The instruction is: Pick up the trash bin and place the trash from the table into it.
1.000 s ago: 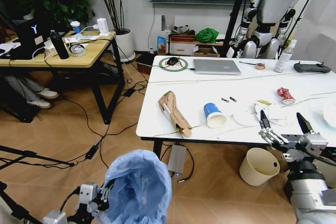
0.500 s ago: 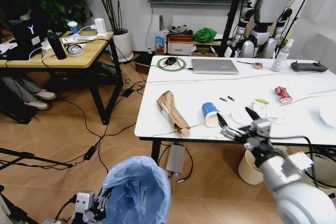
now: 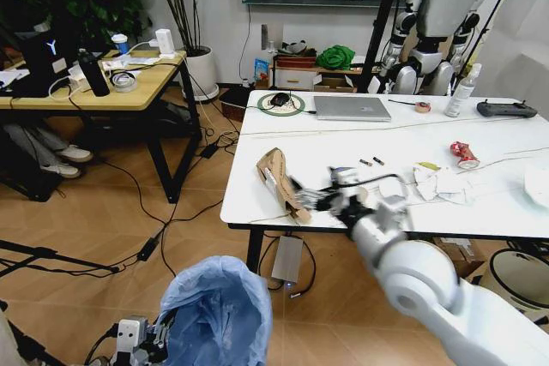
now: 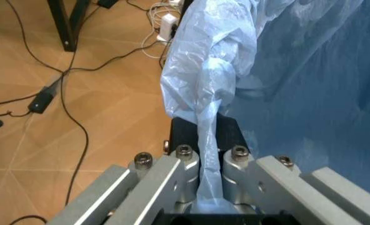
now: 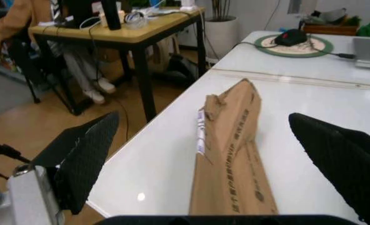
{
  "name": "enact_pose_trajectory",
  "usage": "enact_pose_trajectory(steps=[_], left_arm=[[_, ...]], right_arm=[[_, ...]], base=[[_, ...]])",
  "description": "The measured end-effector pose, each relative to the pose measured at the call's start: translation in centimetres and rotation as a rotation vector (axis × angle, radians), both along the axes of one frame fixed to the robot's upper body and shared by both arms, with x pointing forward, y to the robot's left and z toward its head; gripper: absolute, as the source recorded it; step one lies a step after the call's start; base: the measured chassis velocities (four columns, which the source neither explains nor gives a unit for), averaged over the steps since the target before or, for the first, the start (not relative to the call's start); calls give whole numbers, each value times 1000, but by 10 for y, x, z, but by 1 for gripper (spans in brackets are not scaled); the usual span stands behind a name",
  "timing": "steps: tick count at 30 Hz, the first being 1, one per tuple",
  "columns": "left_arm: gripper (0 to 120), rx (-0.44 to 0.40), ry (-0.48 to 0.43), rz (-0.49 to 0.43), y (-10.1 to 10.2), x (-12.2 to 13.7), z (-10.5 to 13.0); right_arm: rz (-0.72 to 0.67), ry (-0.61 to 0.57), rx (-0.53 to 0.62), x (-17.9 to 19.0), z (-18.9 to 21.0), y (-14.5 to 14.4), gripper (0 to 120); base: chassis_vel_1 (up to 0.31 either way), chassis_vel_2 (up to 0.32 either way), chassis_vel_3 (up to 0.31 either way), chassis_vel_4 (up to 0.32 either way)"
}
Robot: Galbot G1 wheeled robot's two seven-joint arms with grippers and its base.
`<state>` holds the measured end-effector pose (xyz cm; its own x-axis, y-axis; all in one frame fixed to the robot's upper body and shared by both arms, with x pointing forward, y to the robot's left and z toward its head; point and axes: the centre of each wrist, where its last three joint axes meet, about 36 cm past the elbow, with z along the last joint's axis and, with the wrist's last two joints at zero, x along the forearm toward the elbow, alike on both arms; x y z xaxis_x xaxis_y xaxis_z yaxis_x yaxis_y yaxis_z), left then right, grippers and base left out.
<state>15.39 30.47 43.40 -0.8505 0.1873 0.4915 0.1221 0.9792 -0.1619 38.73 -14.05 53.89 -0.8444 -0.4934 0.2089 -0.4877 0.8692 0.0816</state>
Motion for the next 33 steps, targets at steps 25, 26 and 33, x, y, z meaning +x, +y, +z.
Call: enact_pose_trajectory(steps=[25, 26, 33], left_arm=[[0, -4, -9, 6, -1, 3, 0], [0, -4, -9, 6, -1, 3, 0], [0, -5, -8, 7, -1, 3, -1]], right_arm=[[-35, 107, -116, 22, -41, 10, 88], [-33, 111, -117, 19, -42, 10, 86], [-20, 128, -111, 6, -44, 7, 59]], base=[[0, 0, 0, 0], [0, 0, 0, 0], [0, 0, 0, 0]])
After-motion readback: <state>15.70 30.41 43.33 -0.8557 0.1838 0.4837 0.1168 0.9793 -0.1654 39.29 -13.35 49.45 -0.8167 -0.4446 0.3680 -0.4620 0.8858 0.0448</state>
